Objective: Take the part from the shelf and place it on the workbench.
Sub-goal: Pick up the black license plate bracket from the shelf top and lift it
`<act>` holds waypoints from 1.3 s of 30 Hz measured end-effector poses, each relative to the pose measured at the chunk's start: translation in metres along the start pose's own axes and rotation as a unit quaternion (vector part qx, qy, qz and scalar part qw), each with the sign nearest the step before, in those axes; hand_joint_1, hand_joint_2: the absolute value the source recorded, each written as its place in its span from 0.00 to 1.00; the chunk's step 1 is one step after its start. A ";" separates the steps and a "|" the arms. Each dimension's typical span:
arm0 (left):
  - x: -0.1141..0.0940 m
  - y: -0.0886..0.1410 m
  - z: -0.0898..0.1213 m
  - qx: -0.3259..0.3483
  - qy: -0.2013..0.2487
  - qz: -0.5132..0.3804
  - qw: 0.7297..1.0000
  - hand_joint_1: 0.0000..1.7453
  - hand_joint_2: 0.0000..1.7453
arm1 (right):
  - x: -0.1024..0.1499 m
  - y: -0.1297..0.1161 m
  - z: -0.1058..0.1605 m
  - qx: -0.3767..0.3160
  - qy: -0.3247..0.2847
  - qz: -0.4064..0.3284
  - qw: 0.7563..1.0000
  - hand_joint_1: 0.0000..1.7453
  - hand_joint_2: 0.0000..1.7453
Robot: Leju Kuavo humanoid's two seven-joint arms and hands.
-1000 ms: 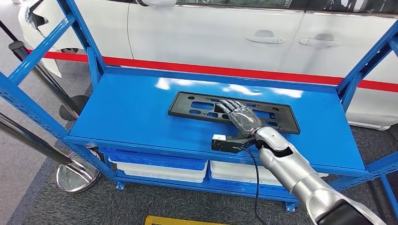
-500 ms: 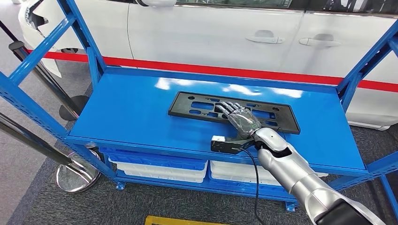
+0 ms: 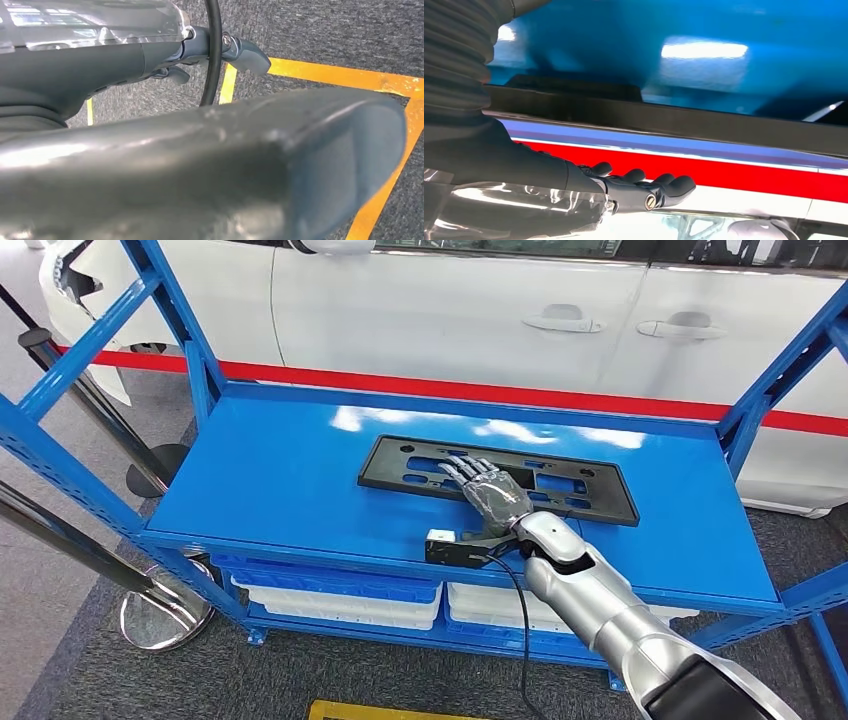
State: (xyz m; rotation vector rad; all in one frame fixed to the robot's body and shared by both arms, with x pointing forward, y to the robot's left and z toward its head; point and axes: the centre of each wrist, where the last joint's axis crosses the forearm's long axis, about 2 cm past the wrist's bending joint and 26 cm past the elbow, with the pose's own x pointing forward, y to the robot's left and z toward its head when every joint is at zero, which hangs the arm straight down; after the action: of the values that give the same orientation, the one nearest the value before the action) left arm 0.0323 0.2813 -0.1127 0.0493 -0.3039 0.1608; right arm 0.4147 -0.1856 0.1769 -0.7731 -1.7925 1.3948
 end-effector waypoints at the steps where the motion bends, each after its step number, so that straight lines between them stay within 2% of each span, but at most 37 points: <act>1: 0.000 0.000 0.000 0.000 0.000 0.000 1.000 0.00 0.00 | 0.002 0.001 -0.001 -0.001 0.000 0.000 1.000 0.00 1.00; 15: 0.000 -0.001 0.000 -0.010 -0.004 0.000 1.000 0.00 0.00 | 0.020 -0.009 -0.029 -0.012 0.014 0.005 1.000 0.00 1.00; 24: 0.000 -0.001 0.000 -0.013 -0.005 -0.002 1.000 0.00 0.00 | 0.012 -0.011 -0.032 -0.019 0.044 0.015 0.999 0.00 1.00; 31: 0.000 -0.001 0.000 -0.019 -0.006 -0.001 1.000 0.00 0.00 | -0.003 -0.018 -0.034 -0.027 0.083 0.028 0.996 0.00 1.00; 39: 0.000 -0.001 0.000 -0.020 -0.009 0.000 1.000 0.00 0.00 | -0.019 -0.014 -0.026 -0.010 0.130 0.055 0.990 0.00 1.00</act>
State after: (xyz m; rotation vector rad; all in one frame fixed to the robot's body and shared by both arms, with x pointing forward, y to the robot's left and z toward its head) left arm 0.0325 0.2800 -0.1127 0.0113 -0.3250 0.1551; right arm 0.4469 -0.1900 0.1906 -1.0282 -1.5845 1.2804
